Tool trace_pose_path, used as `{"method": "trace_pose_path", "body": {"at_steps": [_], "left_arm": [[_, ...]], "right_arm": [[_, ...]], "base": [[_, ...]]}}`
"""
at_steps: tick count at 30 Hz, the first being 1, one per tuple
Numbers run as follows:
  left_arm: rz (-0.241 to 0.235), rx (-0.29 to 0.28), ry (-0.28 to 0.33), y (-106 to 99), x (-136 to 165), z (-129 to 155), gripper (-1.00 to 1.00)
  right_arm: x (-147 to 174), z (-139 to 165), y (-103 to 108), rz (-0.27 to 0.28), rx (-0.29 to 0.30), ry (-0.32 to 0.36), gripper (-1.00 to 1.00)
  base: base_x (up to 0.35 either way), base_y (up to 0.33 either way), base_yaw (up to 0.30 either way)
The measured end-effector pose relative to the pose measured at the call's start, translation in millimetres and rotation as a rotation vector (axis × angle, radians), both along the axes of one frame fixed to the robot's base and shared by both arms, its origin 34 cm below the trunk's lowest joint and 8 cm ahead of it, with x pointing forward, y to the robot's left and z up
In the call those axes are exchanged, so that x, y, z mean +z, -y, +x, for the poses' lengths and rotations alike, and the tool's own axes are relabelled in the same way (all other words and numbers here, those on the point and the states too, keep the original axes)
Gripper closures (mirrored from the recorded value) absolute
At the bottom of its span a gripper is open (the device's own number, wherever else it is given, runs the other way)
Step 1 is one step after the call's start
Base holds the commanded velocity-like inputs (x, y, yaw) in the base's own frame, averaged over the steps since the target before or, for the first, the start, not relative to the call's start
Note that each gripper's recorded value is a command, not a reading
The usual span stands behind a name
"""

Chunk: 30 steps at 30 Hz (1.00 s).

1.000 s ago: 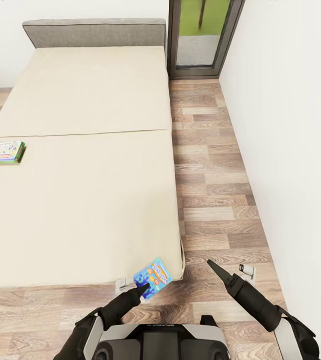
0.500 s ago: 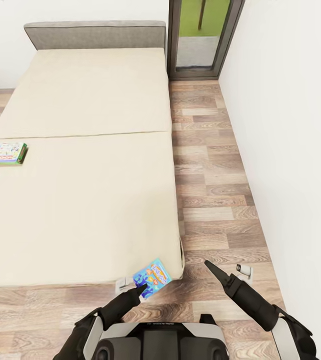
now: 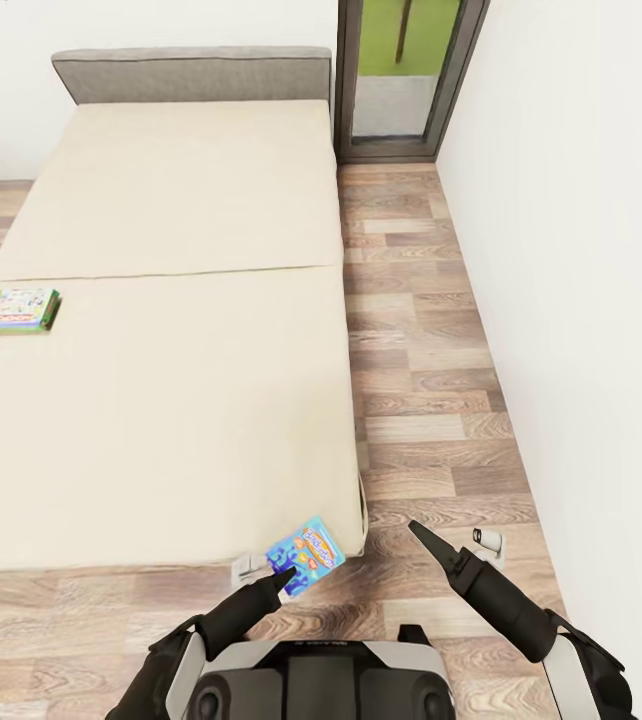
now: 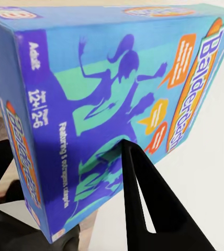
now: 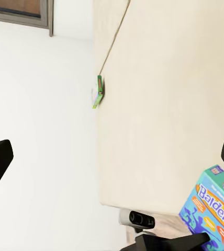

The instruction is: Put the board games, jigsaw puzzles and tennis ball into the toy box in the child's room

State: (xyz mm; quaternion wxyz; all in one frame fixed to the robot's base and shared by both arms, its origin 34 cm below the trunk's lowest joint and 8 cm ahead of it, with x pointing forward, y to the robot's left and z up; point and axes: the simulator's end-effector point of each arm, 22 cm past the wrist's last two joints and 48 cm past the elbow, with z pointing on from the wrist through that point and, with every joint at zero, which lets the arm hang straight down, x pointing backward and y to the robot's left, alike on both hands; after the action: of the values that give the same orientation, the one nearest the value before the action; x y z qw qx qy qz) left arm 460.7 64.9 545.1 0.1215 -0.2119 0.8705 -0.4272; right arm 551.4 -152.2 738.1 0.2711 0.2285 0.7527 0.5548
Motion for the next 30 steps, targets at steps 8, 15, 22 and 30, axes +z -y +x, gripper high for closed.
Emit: {"method": "trace_pose_path", "body": {"at_steps": [8,15,22,30], "left_arm": [[-0.006,-0.003,0.007,-1,12,0,1.0],[-0.062,-0.007,0.036,6,31,3,1.0],[-0.115,-0.015,0.065,6,51,7,1.0],[-0.125,-0.042,0.044,-22,70,22,1.0]], "right_arm": [[10,-1,0,0.001,-0.001,0.001,-1.0],[19,-3,0,0.001,0.0,0.002,-1.0],[27,-4,0,0.001,0.0,0.003,-1.0],[35,-6,3,0.0,-0.001,0.003,-1.0]], "base": [[0.0,0.0,0.0],[0.0,0.0,0.0],[0.0,0.0,0.0],[0.0,0.0,0.0]]}}
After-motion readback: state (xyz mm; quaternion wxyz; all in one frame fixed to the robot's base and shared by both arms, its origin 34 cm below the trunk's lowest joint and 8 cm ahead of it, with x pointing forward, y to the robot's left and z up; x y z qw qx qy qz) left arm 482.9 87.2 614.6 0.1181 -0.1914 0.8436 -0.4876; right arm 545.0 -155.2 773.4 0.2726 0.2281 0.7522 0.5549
